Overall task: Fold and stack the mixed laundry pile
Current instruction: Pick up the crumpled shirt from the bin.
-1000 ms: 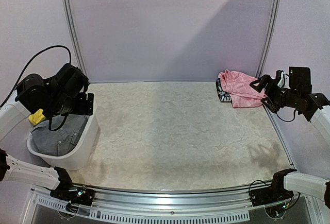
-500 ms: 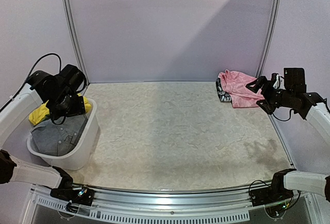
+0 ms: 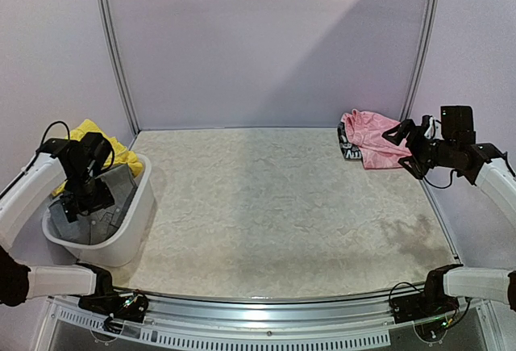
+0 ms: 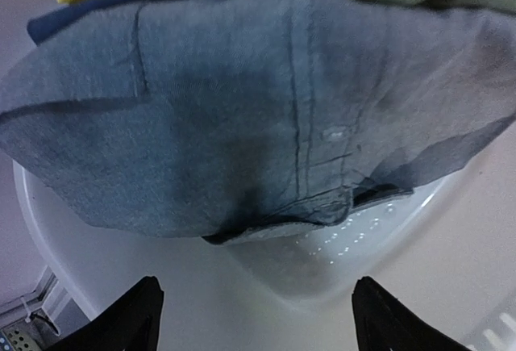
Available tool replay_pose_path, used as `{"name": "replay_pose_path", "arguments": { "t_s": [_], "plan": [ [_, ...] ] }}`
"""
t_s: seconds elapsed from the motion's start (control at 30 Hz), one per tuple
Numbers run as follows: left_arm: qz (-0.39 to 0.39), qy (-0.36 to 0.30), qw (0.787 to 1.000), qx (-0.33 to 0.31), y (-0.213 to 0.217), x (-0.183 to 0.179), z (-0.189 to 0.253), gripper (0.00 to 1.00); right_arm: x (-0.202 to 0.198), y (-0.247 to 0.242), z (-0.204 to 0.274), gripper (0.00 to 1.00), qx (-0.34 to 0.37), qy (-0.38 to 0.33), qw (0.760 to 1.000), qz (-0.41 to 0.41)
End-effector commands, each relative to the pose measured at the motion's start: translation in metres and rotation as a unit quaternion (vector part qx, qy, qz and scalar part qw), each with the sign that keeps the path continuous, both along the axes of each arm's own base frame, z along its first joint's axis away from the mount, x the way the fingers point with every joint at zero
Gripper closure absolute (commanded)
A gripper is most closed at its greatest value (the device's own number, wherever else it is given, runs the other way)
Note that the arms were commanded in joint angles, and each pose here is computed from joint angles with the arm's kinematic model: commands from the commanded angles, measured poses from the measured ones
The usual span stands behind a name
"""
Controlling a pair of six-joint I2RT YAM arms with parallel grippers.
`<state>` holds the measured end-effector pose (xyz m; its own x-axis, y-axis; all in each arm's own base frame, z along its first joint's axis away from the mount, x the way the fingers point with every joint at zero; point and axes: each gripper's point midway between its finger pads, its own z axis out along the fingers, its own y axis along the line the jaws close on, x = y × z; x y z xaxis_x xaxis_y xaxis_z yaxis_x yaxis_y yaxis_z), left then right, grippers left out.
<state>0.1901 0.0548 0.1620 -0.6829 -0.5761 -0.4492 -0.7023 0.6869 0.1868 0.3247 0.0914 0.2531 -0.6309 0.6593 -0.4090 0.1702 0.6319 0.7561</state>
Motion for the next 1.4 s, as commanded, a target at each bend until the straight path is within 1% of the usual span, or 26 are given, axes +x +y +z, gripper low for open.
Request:
{"name": "replay_pose_path", "arguments": {
  "t_s": [0.0,0.03,0.1,0.27,0.47,0.63,0.87,1.0,1.1,1.2,1.27,1.33,1.37],
  "plan": [
    [0.029,-0.016,0.999,-0.033,0.001,-0.001,-0.02,0.19,0.002,0.002,0.002,0.01,0.002,-0.004,1.0,0.004],
    [0.025,-0.034,0.998,-0.044,-0.002,0.004,-0.023,0.2,0.002,0.002,0.003,0.01,0.002,-0.004,1.0,0.004],
    [0.032,-0.055,0.997,-0.042,0.001,0.009,-0.024,0.22,0.003,0.002,0.002,0.01,0.002,-0.005,1.0,0.004],
    [0.031,-0.075,0.996,-0.039,0.005,0.021,-0.029,0.25,0.005,0.002,0.001,0.01,0.003,-0.004,1.0,0.003],
    [0.022,-0.061,0.998,-0.023,0.008,0.034,-0.039,0.29,0.009,0.002,0.0,0.01,0.005,-0.003,1.0,0.003],
    [0.025,-0.054,0.998,-0.019,0.009,0.044,-0.05,0.29,0.013,0.003,0.0,0.01,0.006,-0.003,1.0,0.002],
    [0.055,-0.018,0.998,-0.009,0.014,0.042,-0.071,0.3,0.017,0.003,-0.001,0.01,0.007,-0.001,1.0,0.0],
    [0.071,-0.006,0.997,-0.008,0.015,0.043,-0.081,0.34,0.018,0.002,0.002,0.01,0.005,-0.003,1.0,-0.001],
    [0.078,-0.018,0.997,-0.015,0.014,0.048,-0.086,0.46,0.02,0.003,0.002,0.01,0.004,-0.002,1.0,0.0],
    [0.08,-0.029,0.996,-0.014,0.015,0.052,-0.085,0.68,0.022,0.003,0.003,0.01,0.001,-0.001,1.0,0.001],
    [0.081,-0.031,0.996,-0.01,0.017,0.053,-0.083,0.89,0.023,0.003,0.003,0.01,0.0,0.0,1.0,0.002],
    [0.08,-0.038,0.996,-0.008,0.018,0.053,-0.077,0.99,0.023,0.003,0.003,0.01,0.0,-0.001,1.0,0.003],
    [0.079,-0.045,0.996,-0.007,0.018,0.053,-0.074,1.0,0.024,0.003,0.003,0.01,0.0,-0.001,1.0,0.003]
  ]
}}
